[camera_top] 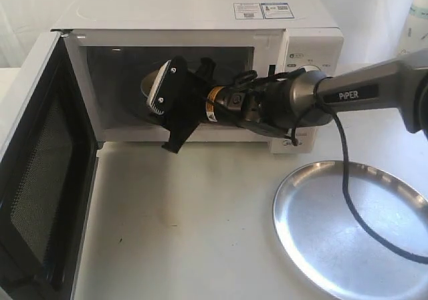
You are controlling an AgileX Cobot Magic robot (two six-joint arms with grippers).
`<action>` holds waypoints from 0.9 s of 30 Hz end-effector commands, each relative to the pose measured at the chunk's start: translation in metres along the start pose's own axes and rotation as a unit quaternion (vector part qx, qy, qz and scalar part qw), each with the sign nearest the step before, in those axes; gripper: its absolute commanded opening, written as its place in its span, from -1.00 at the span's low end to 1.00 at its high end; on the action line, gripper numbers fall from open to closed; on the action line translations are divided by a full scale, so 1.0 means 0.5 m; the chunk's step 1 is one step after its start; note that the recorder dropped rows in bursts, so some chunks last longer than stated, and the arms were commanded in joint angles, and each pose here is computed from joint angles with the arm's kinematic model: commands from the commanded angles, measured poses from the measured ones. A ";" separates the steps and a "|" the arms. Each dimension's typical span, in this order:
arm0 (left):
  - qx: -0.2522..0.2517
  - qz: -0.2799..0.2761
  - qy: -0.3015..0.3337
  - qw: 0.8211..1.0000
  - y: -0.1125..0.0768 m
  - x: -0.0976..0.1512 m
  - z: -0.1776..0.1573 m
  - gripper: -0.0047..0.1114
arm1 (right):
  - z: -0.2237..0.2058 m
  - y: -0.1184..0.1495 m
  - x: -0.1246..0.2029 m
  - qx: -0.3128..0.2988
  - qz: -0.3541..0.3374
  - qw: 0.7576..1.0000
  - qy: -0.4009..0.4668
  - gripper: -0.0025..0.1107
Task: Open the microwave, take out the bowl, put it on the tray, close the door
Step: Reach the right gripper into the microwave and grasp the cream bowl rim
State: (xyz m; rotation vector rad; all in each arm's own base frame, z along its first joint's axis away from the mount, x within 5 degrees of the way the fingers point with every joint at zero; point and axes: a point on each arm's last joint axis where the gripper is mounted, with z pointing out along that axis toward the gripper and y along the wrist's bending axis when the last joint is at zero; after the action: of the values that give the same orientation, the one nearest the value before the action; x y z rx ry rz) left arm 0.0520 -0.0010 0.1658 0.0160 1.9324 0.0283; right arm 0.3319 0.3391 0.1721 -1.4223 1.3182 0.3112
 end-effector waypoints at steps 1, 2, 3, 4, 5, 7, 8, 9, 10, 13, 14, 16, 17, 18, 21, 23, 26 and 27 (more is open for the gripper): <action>0.004 -0.004 -0.001 1.000 -0.001 -0.001 -0.001 -0.92 | 0.019 -0.029 -0.015 0.026 -0.001 1.000 0.014 0.06; 0.004 -0.004 -0.001 1.000 -0.001 -0.001 -0.001 -0.92 | 0.024 -0.033 -0.014 0.029 0.001 0.999 0.019 0.06; 0.004 -0.004 -0.001 1.000 -0.001 -0.001 -0.001 -0.92 | 0.032 -0.033 -0.010 0.030 0.002 0.999 0.025 0.06; 0.004 -0.004 -0.001 1.000 -0.001 -0.001 -0.001 -0.92 | 0.039 -0.033 -0.006 0.031 0.002 0.999 0.028 0.06; 0.004 -0.004 -0.001 1.000 -0.001 -0.001 -0.001 -0.92 | 0.049 -0.025 0.006 0.026 0.003 0.999 0.035 0.06; 0.004 -0.004 -0.001 1.000 -0.001 -0.001 -0.001 -0.92 | 0.065 -0.007 0.016 0.014 -0.006 0.999 0.040 0.06; 0.004 -0.004 -0.001 1.000 -0.001 -0.001 -0.001 -0.92 | 0.076 0.005 0.024 0.007 -0.019 0.999 0.043 0.03; 0.004 -0.004 -0.001 1.000 -0.001 -0.001 -0.001 -0.92 | 0.081 0.007 0.029 0.006 -0.029 0.998 0.048 -0.04; 0.004 -0.004 -0.001 1.000 -0.001 -0.001 -0.001 -0.92 | 0.084 0.009 0.028 0.006 -0.030 0.998 0.049 -0.17; 0.004 -0.004 -0.001 1.000 -0.001 -0.001 -0.001 -0.92 | 0.082 0.004 0.012 0.011 -0.033 0.998 0.055 -0.82; 0.004 -0.004 -0.001 1.000 -0.001 -0.001 -0.001 -0.92 | 0.077 0.002 -0.002 0.015 -0.017 0.998 0.052 -0.94; 0.004 -0.004 -0.001 1.000 -0.001 -0.001 -0.001 -0.92 | 0.058 0.000 -0.036 0.018 -0.002 0.999 0.040 -0.96; 0.004 -0.004 -0.001 1.000 -0.001 -0.001 -0.001 -0.92 | 0.045 -0.001 -0.057 0.018 -0.004 0.999 0.032 -0.96; 0.004 -0.004 -0.001 1.000 -0.001 -0.001 -0.001 -0.92 | 0.035 0.001 -0.074 0.017 -0.009 0.999 0.025 -0.96; 0.004 -0.004 -0.001 1.000 -0.001 -0.001 -0.001 -0.92 | -0.010 0.011 -0.128 0.016 -0.008 1.000 0.020 -0.96; 0.004 -0.004 -0.001 1.000 -0.001 -0.001 -0.001 -0.92 | -0.046 0.025 -0.154 0.015 0.009 0.999 0.041 -0.96; 0.004 -0.004 -0.001 1.000 -0.001 -0.001 -0.001 -0.92 | -0.100 0.068 -0.177 0.001 0.025 0.997 0.073 -0.96; 0.004 -0.004 -0.001 1.000 -0.001 -0.001 -0.001 -0.92 | -0.114 0.082 -0.180 -0.006 0.022 0.997 0.078 -0.96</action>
State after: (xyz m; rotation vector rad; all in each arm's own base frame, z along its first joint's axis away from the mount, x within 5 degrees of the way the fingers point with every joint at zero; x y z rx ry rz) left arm 0.0520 -0.0010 0.1658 0.0160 1.9324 0.0283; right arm 0.2690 0.3598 0.2311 -1.4292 1.4504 0.2428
